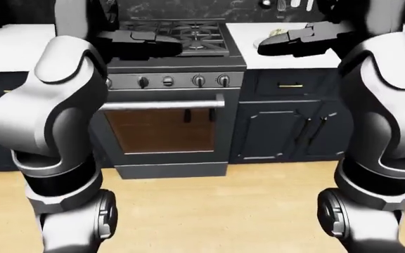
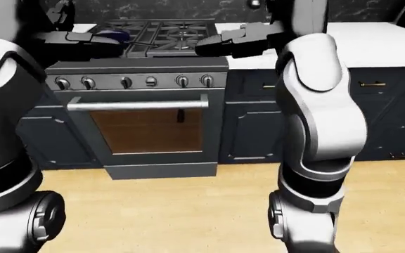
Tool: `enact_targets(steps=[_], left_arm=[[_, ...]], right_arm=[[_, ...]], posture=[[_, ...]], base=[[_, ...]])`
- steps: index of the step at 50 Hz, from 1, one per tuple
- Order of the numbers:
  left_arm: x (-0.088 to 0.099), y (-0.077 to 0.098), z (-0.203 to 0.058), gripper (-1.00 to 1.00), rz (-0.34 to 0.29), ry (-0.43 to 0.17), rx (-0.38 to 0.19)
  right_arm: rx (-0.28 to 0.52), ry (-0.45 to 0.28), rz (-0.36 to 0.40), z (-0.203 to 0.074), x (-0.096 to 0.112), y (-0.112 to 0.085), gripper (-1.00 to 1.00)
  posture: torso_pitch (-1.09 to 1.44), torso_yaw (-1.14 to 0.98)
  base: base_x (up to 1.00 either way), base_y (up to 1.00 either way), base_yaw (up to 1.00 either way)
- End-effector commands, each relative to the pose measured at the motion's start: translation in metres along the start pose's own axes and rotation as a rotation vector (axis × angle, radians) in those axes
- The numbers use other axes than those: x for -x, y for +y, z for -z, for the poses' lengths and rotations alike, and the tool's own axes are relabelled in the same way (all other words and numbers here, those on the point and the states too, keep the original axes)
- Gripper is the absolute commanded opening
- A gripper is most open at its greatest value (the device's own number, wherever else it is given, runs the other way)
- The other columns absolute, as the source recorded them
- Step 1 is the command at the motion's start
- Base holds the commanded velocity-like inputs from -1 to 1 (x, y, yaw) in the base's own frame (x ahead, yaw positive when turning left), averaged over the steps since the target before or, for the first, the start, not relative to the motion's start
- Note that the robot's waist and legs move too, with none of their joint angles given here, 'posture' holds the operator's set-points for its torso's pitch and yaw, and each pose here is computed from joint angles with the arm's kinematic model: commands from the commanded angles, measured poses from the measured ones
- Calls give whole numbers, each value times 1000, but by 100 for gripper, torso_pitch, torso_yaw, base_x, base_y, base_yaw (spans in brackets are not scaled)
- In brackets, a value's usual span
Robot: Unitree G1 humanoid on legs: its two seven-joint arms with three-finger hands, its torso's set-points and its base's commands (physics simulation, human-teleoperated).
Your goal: Pick the squash from the plate and place it in the pan.
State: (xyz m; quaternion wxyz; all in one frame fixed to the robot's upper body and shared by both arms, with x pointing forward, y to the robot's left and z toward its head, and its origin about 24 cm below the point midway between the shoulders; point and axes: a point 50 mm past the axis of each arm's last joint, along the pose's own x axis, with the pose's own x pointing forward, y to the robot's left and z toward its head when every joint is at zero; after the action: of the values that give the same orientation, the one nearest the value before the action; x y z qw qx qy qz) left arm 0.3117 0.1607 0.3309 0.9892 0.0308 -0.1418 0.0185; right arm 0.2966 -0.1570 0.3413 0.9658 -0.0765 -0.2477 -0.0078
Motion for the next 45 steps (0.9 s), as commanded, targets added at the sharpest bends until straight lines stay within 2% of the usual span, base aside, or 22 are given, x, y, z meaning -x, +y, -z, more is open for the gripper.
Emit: enact_targets(steps=[1,5,8,9,45], left_arm=[[5,1,-17,100,-11,-74,-13],[9,-4,-21,100,1,-90,-25],[10,-5,-21,100,4,-88,-16],[10,-4,-23,100,-12,-100,-4],[12,-4,-24,100,5,-99,-14]], right_arm=[[9,-20,26,-5,0,-3,100],[12,-15,19,-3,1,-2,100],[4,-20,18,-5,2,-2,100],[4,-15,17,-3,2,-2,100],[12,-30,11,-8,3,1,100]], posture=[[0,0],[0,0],[0,0],[0,0],[0,0]], base=[[0,0,0],[0,0,0],[0,-31,0],[0,-37,0],[0,-35,0]])
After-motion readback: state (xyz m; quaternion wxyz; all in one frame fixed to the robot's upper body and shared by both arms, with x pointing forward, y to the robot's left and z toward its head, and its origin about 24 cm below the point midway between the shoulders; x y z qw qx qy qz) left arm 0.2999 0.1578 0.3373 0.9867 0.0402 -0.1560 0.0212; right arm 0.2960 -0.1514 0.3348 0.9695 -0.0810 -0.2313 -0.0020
